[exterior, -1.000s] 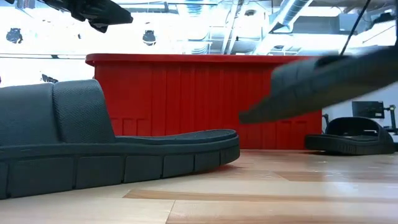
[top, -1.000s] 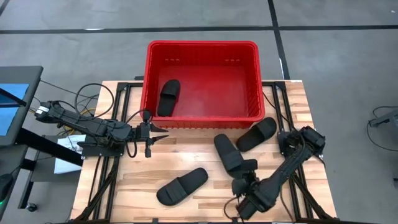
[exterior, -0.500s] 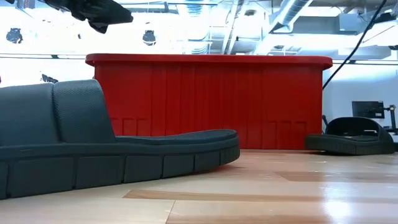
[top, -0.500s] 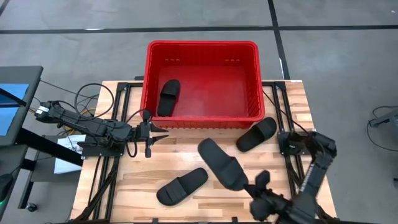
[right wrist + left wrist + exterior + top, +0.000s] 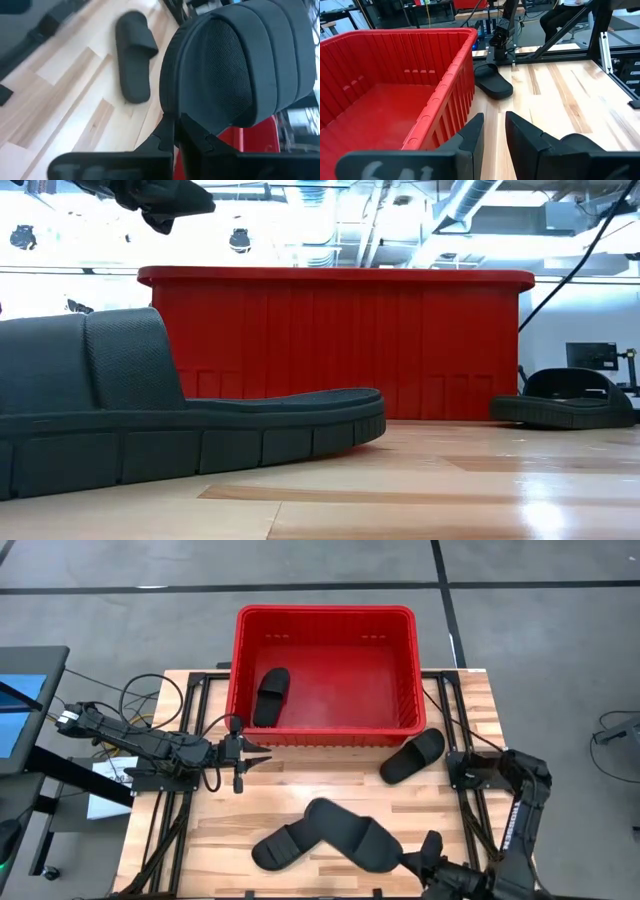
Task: Pick and place slides into bin
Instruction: Stack the middle slide on top of the slide in the bin
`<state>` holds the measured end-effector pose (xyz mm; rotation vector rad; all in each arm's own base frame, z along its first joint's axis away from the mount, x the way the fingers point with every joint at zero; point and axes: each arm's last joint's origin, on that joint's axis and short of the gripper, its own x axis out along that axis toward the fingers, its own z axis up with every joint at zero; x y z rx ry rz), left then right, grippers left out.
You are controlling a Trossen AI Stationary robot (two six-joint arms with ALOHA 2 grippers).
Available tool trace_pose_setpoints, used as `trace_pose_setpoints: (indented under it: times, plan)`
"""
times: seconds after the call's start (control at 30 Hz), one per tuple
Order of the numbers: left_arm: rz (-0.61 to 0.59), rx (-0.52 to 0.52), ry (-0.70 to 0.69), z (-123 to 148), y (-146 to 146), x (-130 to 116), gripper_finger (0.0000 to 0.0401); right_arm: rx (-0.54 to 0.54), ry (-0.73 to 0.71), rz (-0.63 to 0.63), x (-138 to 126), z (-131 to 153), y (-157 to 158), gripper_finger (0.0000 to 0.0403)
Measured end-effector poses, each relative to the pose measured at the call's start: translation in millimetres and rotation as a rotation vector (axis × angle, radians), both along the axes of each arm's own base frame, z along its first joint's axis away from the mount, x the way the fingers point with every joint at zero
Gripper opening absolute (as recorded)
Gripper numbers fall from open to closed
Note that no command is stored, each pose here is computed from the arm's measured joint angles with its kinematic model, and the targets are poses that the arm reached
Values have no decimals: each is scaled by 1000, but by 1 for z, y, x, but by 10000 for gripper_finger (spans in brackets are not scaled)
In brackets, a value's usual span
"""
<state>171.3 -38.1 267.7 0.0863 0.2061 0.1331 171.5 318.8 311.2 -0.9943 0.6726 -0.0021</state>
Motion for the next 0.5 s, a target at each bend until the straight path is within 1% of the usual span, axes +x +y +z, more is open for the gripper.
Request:
trace_pose_setpoints:
  times: [0.1,0.23,0.4,0.5]
  plan:
    - [1,-7,-1,0,0,0,71,1,29,58,4,13,-6,0]
    - [2,-10,-1,0,0,0,71,18,96,124,16,30,-21,0]
    - [3,-16,0,0,0,0,71,83,188,225,33,52,-45,0]
    - [4,-21,-1,0,0,0,71,116,220,290,38,64,-60,0]
